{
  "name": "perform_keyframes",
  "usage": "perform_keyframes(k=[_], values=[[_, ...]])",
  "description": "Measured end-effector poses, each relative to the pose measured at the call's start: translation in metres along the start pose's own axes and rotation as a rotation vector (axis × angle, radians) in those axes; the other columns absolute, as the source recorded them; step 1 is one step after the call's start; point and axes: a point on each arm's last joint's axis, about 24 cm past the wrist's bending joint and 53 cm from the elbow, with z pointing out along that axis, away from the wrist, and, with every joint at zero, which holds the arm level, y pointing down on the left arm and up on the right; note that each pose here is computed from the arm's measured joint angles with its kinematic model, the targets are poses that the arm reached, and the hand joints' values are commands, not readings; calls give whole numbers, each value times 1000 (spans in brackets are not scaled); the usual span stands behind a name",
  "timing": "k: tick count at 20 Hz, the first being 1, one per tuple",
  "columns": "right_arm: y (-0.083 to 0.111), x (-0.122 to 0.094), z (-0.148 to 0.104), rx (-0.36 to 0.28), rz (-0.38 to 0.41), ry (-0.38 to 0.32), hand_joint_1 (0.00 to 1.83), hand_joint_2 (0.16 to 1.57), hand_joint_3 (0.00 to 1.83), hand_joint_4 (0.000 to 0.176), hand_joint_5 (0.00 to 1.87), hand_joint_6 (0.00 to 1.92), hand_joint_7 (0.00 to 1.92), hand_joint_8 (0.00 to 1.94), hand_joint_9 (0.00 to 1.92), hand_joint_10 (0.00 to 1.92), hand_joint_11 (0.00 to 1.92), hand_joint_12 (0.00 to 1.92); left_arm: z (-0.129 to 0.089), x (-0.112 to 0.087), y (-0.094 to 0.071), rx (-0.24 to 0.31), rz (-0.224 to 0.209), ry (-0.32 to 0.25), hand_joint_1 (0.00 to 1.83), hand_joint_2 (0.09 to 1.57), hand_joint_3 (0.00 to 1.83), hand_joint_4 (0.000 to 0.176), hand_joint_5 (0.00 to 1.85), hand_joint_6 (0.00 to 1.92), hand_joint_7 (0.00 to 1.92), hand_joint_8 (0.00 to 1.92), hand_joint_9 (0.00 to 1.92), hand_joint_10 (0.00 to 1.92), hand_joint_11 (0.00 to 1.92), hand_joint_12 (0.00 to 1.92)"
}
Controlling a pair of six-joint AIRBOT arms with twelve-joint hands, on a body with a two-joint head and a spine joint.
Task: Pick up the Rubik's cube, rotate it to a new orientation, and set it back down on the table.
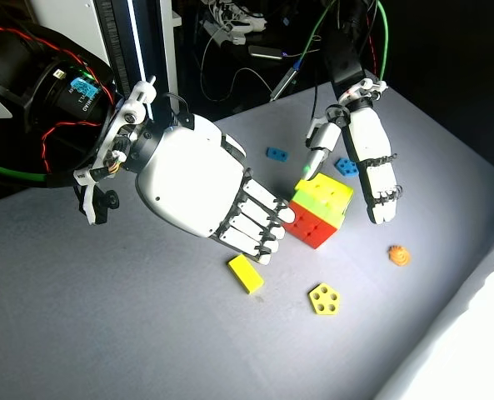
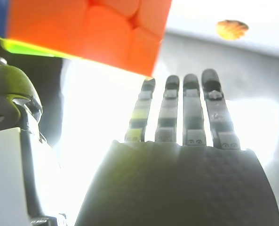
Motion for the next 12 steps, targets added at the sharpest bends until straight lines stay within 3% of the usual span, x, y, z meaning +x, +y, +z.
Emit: perform_keyframes(k=[3, 6, 10, 12], values=[[0, 0, 0, 0, 0, 0, 29, 1253, 1, 0, 0, 0, 83, 1, 96, 0, 0, 313, -2, -4, -6, 8, 72, 28, 185, 930, 0, 49, 0, 0, 0, 0, 0, 0, 0, 19], [-2, 3, 1, 6, -1, 8, 15, 1260, 2, 0, 3, 0, 98, 2, 114, 6, 0, 412, -4, -13, -22, 40, 158, 52, 194, 932, 0, 44, 0, 0, 0, 0, 0, 0, 0, 0], [-3, 5, 1, 8, -7, 13, 51, 1251, 0, 0, 36, 7, 139, 4, 147, 11, 0, 504, -11, -11, -51, 108, 282, 116, 159, 962, 11, 31, 0, 0, 0, 0, 11, 4, 60, 31], [-3, 5, 1, 8, -7, 13, 18, 1258, 1, 0, 103, 26, 216, 19, 210, 32, 0, 719, -16, -11, -67, 160, 357, 150, 36, 1058, 0, 25, 64, 12, 201, 33, 152, 20, 1, 569]])
